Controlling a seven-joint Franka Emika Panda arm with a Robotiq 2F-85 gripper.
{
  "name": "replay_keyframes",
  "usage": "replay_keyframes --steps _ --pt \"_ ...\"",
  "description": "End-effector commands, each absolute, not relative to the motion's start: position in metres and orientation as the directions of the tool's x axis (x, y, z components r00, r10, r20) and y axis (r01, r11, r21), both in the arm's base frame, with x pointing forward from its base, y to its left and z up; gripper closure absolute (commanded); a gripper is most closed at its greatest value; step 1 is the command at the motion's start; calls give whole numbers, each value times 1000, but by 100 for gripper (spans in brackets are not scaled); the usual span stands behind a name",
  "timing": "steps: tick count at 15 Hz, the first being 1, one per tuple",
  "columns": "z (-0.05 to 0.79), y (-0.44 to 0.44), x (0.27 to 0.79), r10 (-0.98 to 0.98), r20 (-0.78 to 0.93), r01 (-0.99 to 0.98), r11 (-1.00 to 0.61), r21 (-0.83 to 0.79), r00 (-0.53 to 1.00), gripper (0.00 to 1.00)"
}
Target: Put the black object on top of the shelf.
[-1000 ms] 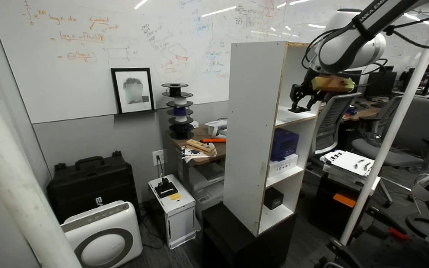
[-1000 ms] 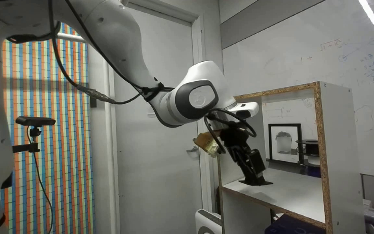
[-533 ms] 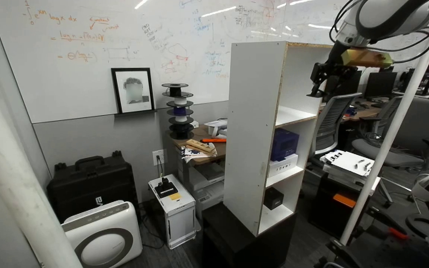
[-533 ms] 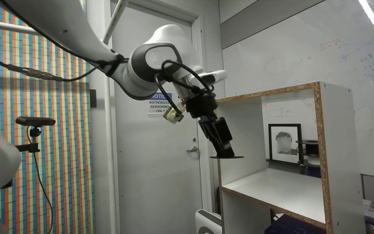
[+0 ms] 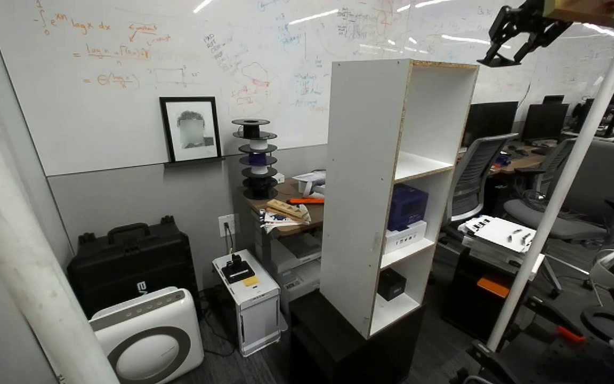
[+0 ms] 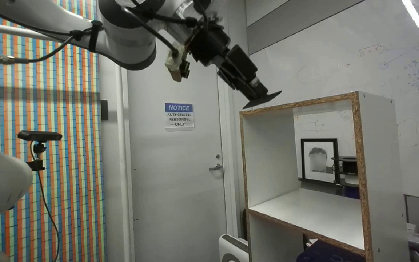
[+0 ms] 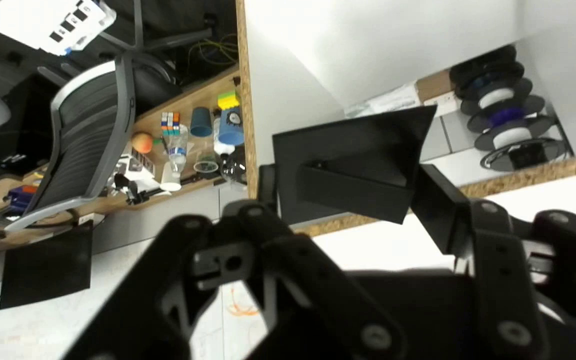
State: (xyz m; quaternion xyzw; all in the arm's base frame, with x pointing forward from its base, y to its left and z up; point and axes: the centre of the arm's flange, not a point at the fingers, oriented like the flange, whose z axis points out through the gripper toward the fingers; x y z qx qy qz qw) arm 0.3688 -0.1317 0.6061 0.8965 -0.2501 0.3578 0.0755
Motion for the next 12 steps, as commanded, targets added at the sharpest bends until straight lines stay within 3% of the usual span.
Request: replay_keyframes --steps 1,12 --pt "649 -150 397 -406 748 -533 -842 -83 525 58" --pt "652 -153 543 -440 721 -504 -851 -145 536 58"
